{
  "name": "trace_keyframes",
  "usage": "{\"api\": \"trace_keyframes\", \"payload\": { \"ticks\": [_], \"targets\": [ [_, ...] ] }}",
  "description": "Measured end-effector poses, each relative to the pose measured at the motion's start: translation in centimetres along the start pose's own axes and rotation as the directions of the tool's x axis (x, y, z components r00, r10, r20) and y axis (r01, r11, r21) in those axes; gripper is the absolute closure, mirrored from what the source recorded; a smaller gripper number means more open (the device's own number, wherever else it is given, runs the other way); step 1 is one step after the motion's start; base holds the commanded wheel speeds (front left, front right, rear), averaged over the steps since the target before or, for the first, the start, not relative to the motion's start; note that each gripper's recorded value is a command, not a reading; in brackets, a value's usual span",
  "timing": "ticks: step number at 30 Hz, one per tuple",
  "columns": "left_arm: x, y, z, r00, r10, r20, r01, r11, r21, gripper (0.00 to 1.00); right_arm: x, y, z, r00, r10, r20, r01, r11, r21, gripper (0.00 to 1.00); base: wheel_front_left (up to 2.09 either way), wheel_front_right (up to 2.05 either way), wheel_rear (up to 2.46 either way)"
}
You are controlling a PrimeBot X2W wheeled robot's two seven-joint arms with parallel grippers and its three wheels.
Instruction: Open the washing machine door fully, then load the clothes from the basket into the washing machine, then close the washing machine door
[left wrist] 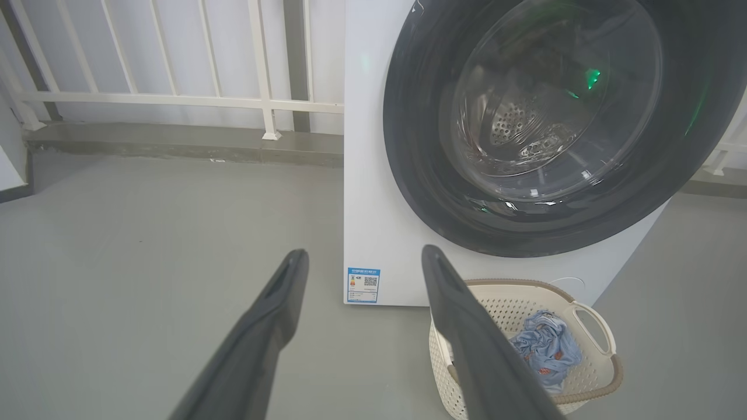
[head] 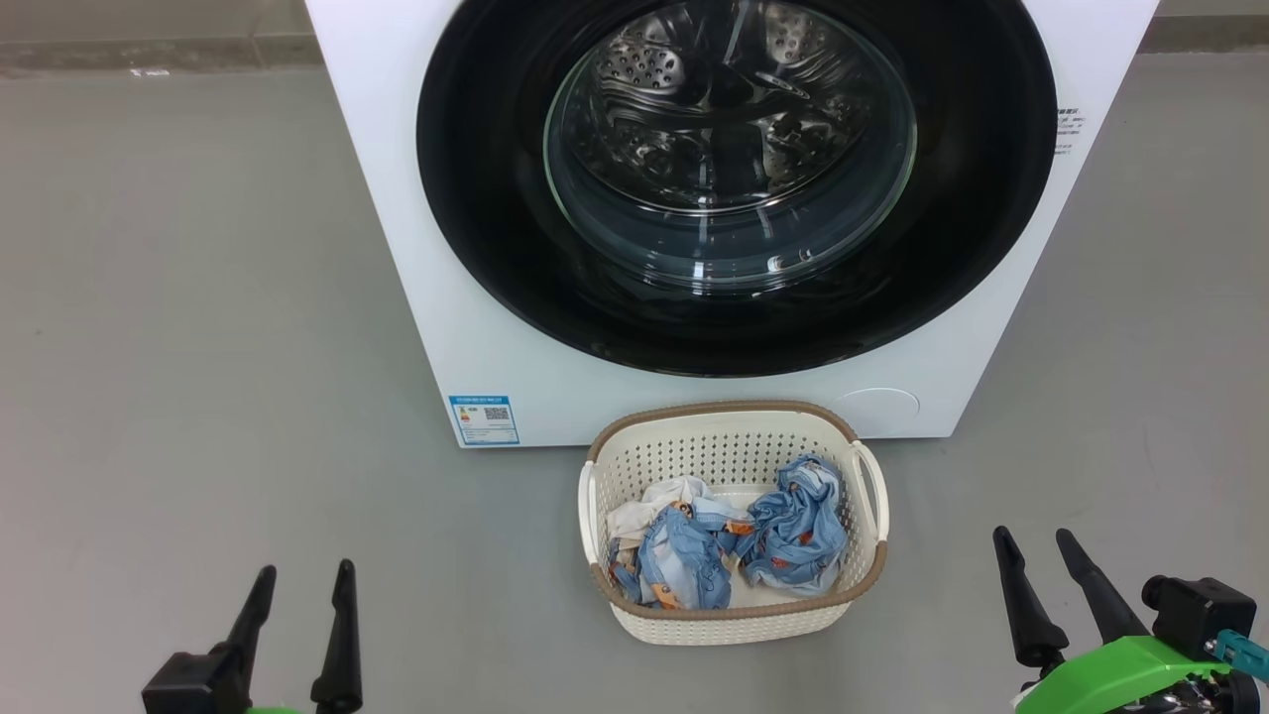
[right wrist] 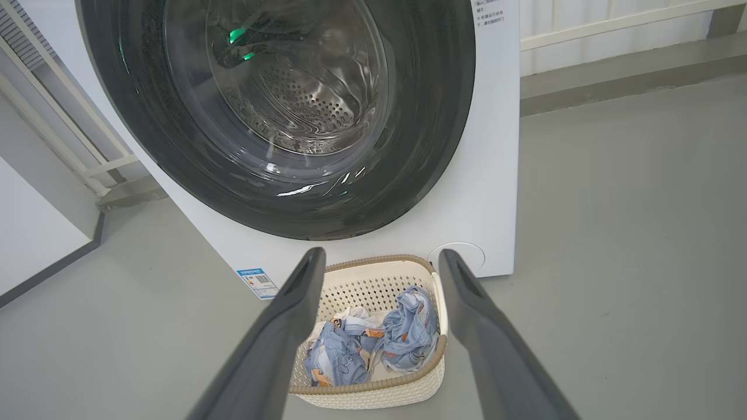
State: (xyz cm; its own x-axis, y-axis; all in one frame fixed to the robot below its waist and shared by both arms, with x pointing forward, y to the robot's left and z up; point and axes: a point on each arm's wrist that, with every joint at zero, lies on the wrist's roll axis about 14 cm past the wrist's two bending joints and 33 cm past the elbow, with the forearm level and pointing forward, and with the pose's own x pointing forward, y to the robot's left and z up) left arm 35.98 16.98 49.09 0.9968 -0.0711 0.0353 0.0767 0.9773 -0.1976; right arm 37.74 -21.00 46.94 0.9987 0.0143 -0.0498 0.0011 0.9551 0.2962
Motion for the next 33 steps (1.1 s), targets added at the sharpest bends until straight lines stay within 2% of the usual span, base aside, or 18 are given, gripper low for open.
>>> {"api": "trace_keyframes", "payload": {
  "ticks": [20,33],
  "targets": [
    [-0.06,0.13,-0.24,1.000,-0.010,-0.012,0.011,0.999,0.040,0.00,-0.15,-0.31,0.33,1.000,-0.007,0.009,0.007,1.000,-0.011,0.00,0.06,0.06,-0.12],
    [-0.06,0.24,-0.03,1.000,-0.006,-0.005,0.006,0.999,0.042,0.00,0.02,-0.09,0.33,1.000,-0.002,0.010,0.002,1.000,-0.009,0.00,0.92,0.92,-1.83]
  ]
}}
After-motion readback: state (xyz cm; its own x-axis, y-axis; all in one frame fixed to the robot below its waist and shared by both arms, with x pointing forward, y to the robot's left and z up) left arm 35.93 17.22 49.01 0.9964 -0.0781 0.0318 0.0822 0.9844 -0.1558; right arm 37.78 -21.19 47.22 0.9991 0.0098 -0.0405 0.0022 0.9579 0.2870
